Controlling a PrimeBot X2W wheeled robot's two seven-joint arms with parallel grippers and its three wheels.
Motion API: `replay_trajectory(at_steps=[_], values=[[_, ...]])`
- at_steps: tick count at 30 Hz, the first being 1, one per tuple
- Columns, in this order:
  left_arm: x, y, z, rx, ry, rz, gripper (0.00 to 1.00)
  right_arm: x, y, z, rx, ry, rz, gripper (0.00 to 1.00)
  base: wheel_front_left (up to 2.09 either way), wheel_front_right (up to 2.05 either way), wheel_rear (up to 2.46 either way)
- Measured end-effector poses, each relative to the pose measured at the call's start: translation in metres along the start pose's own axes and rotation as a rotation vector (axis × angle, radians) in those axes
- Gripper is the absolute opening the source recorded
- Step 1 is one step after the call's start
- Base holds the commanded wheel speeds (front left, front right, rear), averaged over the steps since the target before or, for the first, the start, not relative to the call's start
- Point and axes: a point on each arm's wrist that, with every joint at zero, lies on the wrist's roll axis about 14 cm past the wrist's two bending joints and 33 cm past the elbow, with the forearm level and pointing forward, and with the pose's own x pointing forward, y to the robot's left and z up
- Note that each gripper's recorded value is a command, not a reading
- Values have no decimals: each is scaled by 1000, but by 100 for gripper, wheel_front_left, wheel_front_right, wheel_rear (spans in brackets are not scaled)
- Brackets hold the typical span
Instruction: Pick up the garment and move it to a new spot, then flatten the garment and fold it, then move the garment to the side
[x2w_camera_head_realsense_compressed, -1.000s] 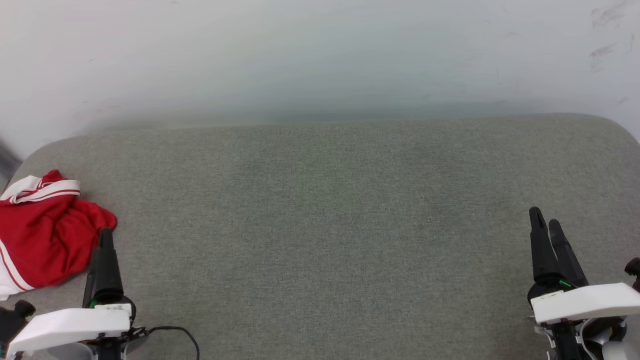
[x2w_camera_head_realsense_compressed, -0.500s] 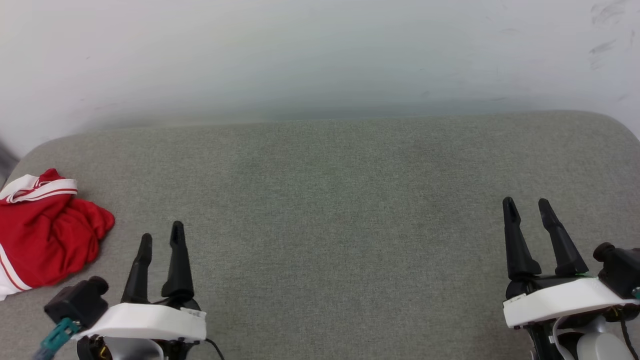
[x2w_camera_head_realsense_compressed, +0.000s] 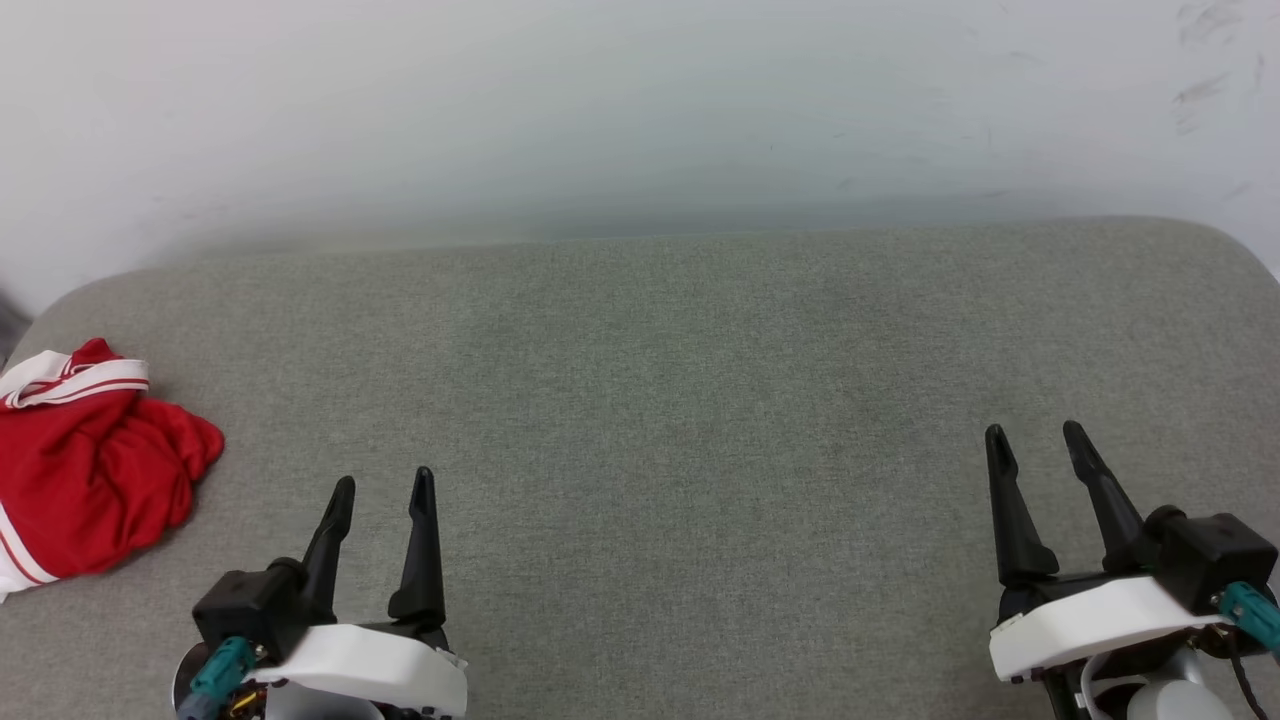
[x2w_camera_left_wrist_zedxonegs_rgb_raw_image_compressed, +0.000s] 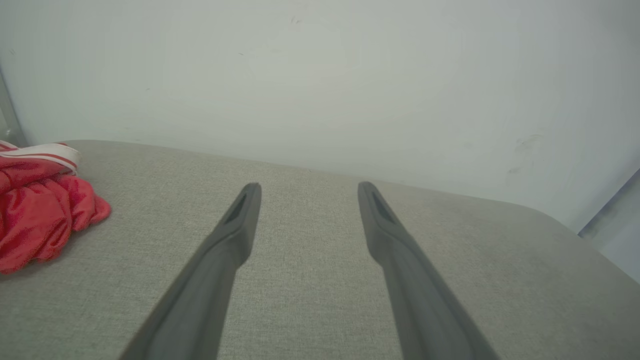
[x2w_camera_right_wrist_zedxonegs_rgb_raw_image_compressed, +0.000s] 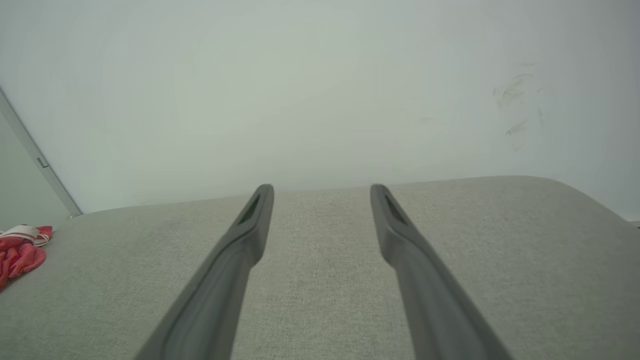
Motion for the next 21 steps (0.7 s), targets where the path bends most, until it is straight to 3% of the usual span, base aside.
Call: replay_trajectory(at_steps=[5, 21], values=[[-2, -7, -6, 73, 14, -25, 100, -2, 2, -7, -60, 18, 10, 100, 0, 0, 0], [-9, -10, -17, 153, 22, -56, 100, -3, 11, -5, -189, 0, 54, 100, 0, 0, 0]])
